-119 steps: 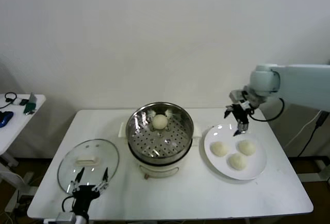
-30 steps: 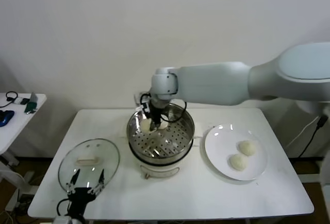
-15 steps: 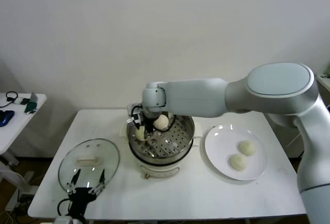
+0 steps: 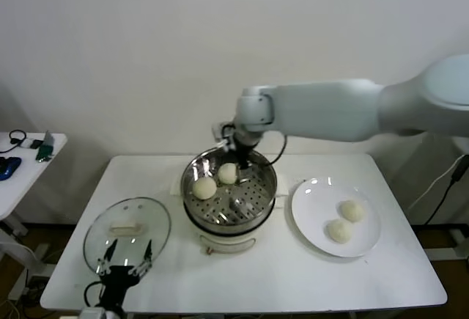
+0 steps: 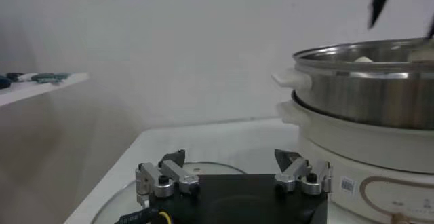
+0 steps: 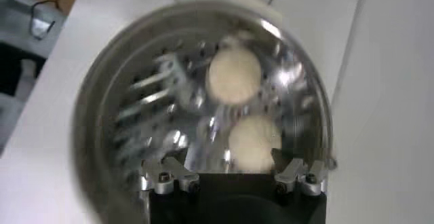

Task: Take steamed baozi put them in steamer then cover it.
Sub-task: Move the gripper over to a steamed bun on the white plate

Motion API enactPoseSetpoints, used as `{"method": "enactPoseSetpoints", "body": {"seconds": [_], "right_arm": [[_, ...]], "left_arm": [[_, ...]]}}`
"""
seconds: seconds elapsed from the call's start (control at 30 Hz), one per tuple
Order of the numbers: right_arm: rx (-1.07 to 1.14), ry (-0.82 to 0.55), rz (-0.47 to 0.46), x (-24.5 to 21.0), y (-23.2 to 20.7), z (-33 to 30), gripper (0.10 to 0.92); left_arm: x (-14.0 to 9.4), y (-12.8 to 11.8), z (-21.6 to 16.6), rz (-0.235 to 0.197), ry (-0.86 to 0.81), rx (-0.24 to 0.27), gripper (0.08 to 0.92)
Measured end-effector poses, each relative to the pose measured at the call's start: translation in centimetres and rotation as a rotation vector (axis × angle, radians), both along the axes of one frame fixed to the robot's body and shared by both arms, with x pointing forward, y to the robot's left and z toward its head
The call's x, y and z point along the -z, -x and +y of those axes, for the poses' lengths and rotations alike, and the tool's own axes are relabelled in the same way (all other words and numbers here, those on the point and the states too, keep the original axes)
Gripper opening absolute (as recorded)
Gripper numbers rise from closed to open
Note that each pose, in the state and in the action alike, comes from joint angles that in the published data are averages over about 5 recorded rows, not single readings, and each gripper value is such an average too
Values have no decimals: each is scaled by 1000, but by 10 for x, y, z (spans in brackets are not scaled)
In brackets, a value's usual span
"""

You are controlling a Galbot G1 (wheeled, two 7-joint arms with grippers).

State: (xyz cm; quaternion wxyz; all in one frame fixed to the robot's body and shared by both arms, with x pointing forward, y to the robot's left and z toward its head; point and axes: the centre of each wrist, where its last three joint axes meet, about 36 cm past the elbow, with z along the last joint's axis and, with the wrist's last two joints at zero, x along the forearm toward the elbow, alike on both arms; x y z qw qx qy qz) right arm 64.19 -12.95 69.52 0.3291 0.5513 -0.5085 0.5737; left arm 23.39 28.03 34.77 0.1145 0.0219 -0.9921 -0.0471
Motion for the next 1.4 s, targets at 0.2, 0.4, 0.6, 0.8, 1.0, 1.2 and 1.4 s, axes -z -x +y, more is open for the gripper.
{"method": "enactPoseSetpoints", "body": {"seconds": [0.2, 0.4, 0.6, 0.8, 1.0, 1.2, 1.4], "right_arm": [[80, 40, 23, 7, 16, -102, 823], [164, 62, 52, 49, 37, -181, 823], [214, 70, 93, 103, 58, -219, 823], [230, 79, 110, 149, 69, -230, 823], [245, 84, 97, 181, 69, -234, 823], [258, 96, 92, 204, 65, -233, 823], [269, 101, 84, 221, 59, -229, 819]], "left_arm": [[0, -3, -1, -3, 2, 3, 823], [1, -5, 1, -2, 1, 1, 823], [2, -6, 2, 4, 3, -1, 823], [5, -5, 3, 12, 3, -5, 823], [7, -4, 3, 18, 3, -8, 823], [8, -3, 2, 21, 6, -8, 823], [8, -2, 3, 22, 4, -10, 823]]}}
